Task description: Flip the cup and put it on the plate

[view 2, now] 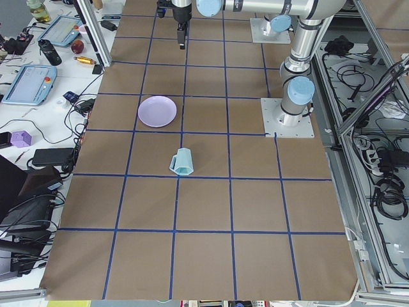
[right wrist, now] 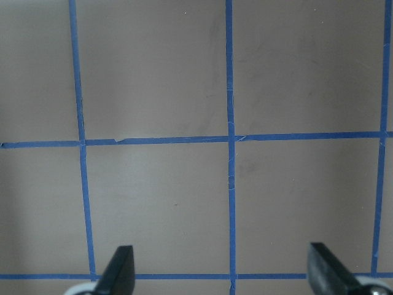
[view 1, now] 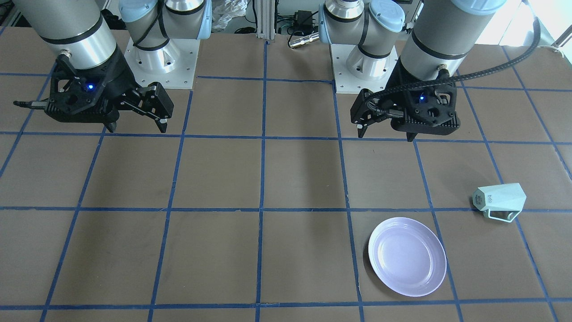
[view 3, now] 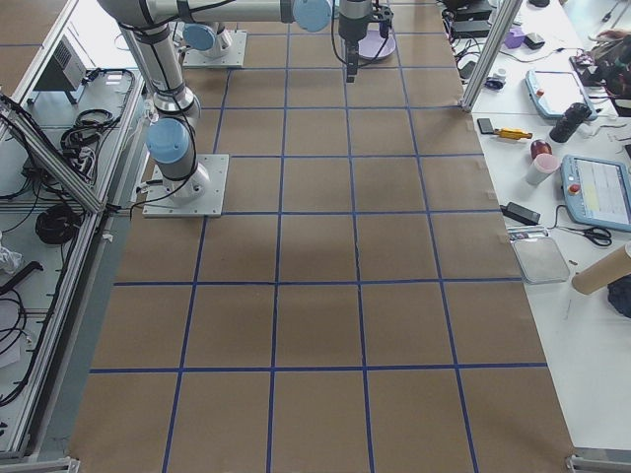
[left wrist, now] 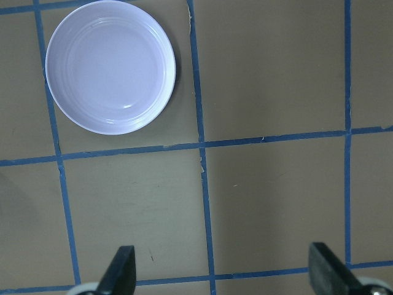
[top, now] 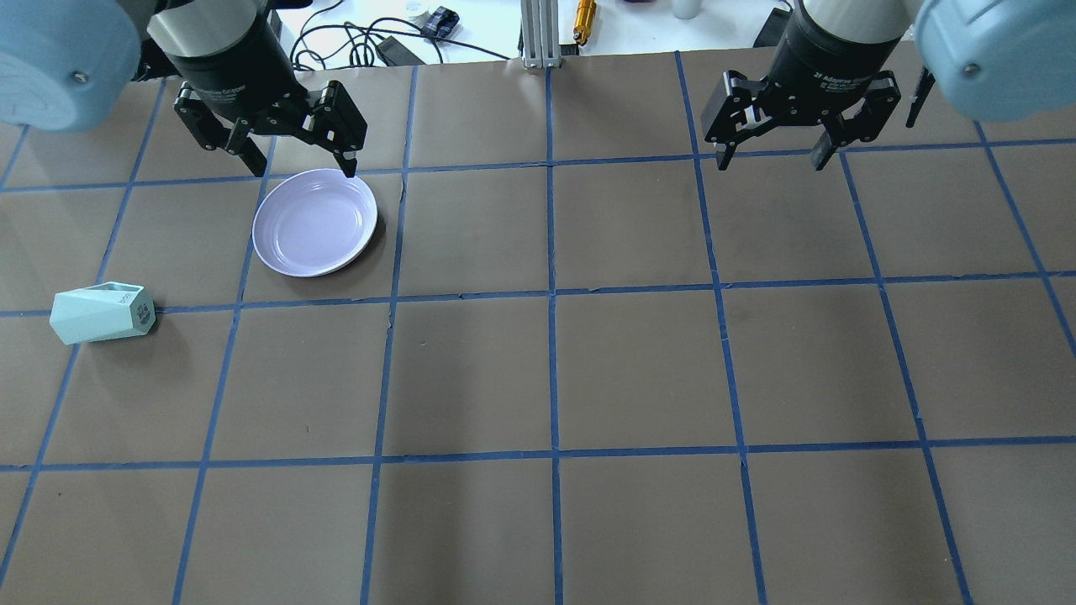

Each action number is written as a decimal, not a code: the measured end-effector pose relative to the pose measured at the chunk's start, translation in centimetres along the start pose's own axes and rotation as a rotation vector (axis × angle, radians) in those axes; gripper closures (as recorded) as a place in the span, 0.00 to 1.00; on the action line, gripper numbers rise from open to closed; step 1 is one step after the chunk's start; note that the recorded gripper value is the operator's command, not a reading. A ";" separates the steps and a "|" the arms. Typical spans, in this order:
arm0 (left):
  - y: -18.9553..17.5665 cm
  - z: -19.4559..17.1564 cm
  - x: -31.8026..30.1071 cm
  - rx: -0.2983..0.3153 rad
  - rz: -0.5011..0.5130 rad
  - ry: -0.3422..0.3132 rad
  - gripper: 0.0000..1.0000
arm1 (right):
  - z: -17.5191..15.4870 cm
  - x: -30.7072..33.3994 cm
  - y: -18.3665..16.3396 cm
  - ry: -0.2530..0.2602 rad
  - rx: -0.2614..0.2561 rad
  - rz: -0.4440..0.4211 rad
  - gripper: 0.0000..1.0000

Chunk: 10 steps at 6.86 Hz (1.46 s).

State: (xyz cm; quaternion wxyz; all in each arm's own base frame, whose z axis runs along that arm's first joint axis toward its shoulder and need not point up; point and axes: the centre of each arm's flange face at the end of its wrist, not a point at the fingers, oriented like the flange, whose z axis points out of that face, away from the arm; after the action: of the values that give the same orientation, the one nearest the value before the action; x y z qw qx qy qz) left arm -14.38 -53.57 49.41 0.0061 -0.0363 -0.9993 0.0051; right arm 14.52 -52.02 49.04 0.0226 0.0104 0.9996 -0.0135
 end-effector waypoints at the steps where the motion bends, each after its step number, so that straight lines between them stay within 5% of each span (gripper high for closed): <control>1: -0.1 -0.1 -0.2 0.001 0.001 0.003 0.00 | 0.0 0.0 0.0 0.000 0.000 0.000 0.00; 10: 0.0 -0.4 -0.3 0.009 0.016 -0.007 0.00 | 0.0 0.0 0.0 0.000 0.000 0.000 0.00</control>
State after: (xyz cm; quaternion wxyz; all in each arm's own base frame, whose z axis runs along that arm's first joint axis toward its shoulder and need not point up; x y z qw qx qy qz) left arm -14.05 -53.58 49.81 0.0024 -0.0443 -0.9990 0.0095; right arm 14.52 -52.02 49.04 0.0226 0.0104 0.9996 -0.0135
